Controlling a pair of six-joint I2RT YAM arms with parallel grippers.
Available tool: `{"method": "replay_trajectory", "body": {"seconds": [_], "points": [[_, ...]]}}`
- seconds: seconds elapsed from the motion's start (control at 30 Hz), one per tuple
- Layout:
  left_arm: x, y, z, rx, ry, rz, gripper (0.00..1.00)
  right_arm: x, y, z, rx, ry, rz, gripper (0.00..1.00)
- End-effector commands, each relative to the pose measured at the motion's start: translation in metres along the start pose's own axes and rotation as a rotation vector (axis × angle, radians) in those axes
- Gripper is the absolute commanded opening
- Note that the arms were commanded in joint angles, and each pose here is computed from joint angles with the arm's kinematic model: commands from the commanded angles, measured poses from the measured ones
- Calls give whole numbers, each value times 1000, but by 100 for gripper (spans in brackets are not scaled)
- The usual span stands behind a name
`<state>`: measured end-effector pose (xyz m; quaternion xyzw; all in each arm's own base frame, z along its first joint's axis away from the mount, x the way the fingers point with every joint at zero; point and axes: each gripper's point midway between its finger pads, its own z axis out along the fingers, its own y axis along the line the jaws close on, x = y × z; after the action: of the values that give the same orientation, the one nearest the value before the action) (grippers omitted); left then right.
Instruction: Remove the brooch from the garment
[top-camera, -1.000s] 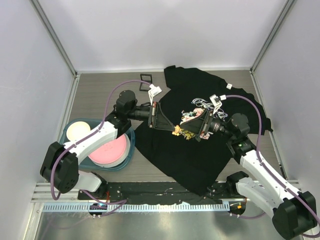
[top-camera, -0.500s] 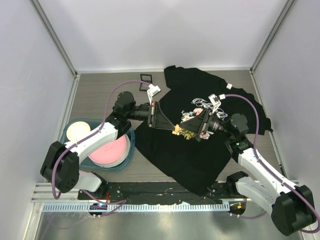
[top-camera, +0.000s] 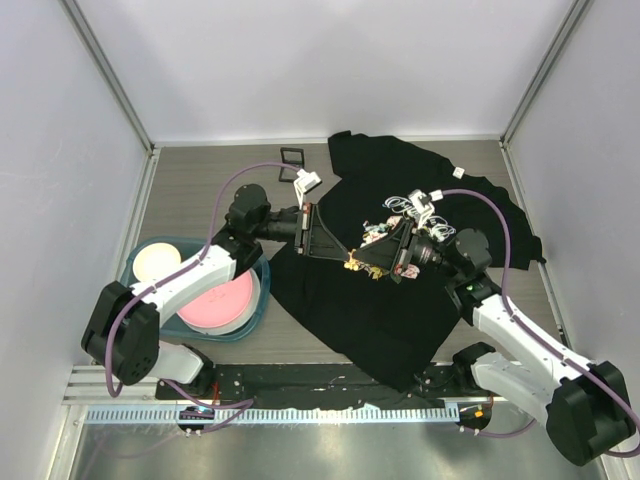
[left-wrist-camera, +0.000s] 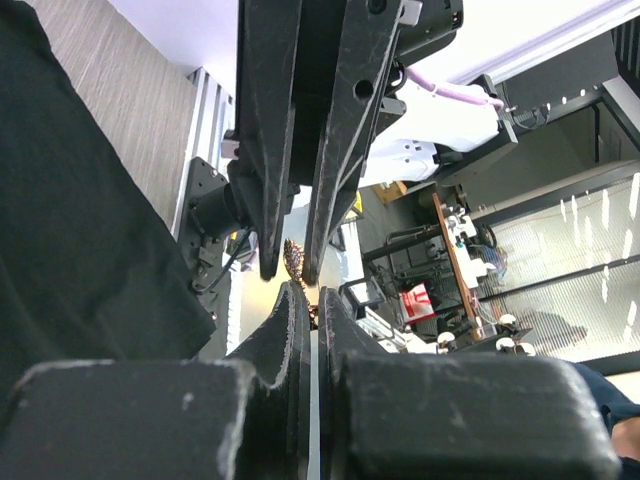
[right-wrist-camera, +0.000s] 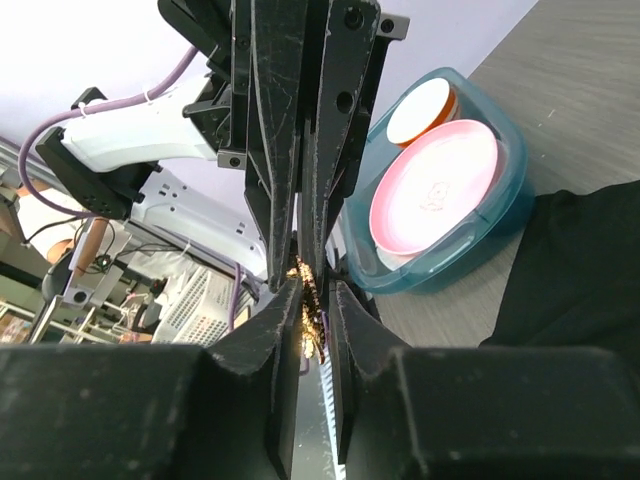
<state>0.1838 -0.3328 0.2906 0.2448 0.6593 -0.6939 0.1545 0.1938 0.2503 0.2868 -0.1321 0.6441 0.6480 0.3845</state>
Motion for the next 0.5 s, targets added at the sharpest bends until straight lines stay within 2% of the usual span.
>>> {"method": "replay_trajectory", "body": {"seconds": [0.0,0.1,0.13,0.17,0.27,0.3,0.4,0.43,0.47], "points": [[-9,-10,3,28,-34,68,0,9,7,3,-42,31,-7,23],[-10,-10,3,27,-36,67,0,11,13,5,-76,35,5,21],[-10,-10,3,27,-38,70,0,11,17,5,-99,33,-10,15],[-10,-11,3,30,-35,65,0,10,18,5,-101,30,-12,13],[-8,-11,3,31,-29,61,0,8,9,5,-42,20,-34,7],[-7,-12,2,32,-30,64,0,8,6,5,-25,18,-29,2],[-7,-11,2,24,-31,51,0,8,0,5,1,15,-34,1],[-6,-10,2,19,-31,42,3,10,-2,4,3,12,-34,1],[-8,-10,2,16,-36,32,14,9,-3,4,9,5,-28,1]]}}
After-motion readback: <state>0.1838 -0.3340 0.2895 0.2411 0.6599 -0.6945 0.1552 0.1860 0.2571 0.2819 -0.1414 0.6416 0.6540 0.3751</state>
